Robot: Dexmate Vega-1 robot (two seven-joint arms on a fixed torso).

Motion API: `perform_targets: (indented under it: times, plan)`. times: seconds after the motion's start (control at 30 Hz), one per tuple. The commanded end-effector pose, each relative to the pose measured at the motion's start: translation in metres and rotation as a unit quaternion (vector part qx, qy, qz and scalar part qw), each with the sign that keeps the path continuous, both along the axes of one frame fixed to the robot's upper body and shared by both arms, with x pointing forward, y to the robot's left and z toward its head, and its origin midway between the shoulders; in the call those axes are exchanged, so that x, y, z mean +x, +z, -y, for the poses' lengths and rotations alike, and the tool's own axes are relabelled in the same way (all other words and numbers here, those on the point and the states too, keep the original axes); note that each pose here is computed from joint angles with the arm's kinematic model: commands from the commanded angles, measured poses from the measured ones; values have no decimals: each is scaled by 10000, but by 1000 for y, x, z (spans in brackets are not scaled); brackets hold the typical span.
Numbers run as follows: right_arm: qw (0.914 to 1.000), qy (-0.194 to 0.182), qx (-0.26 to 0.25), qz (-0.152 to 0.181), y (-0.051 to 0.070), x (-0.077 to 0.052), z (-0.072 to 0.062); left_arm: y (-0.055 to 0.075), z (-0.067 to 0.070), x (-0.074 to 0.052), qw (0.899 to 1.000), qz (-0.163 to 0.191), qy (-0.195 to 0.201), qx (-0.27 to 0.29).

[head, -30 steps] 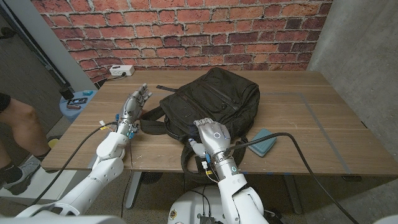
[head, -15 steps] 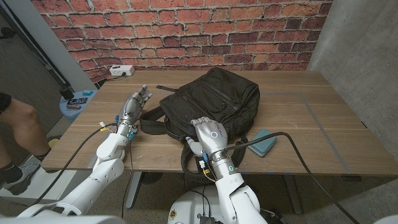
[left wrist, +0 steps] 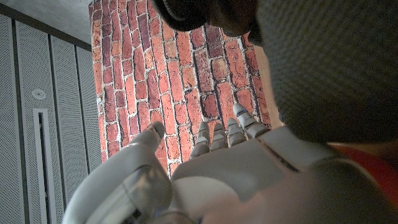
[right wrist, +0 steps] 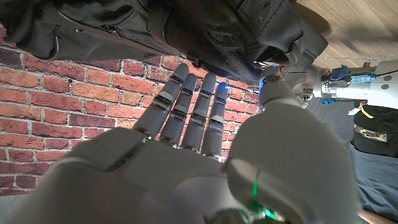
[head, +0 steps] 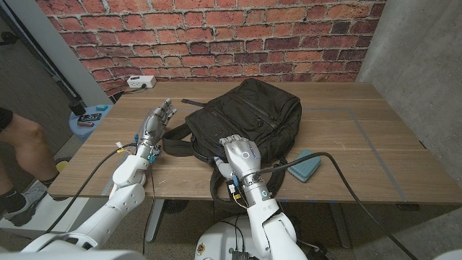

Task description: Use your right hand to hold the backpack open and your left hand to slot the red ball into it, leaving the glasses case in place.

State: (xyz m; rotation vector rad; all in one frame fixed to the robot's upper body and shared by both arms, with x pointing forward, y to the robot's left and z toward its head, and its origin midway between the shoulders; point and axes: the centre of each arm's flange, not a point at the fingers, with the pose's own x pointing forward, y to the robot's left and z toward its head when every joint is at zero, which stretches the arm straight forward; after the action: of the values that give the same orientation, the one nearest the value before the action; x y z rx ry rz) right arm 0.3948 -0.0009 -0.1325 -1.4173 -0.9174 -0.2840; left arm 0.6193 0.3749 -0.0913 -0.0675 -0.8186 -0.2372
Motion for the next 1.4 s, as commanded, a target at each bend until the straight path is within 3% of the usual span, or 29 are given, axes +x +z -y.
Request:
perform_targets:
  times: [0.03, 0.37, 0.8, 1.4]
  plan:
    - [9996, 11, -7, 270, -5, 8, 1, -1, 3, 0, 10000, -2, -48, 28]
    - [9984, 122, 71, 548, -7, 10, 8, -2, 7, -3, 10000, 10, -21, 19]
    - [9952, 89, -37, 971, -17, 24, 17, -4, 11, -6, 10000, -14, -1, 50]
    - [9906, -133, -514, 1259, -11, 30, 31, -2, 16, -2, 9999, -52, -71, 110]
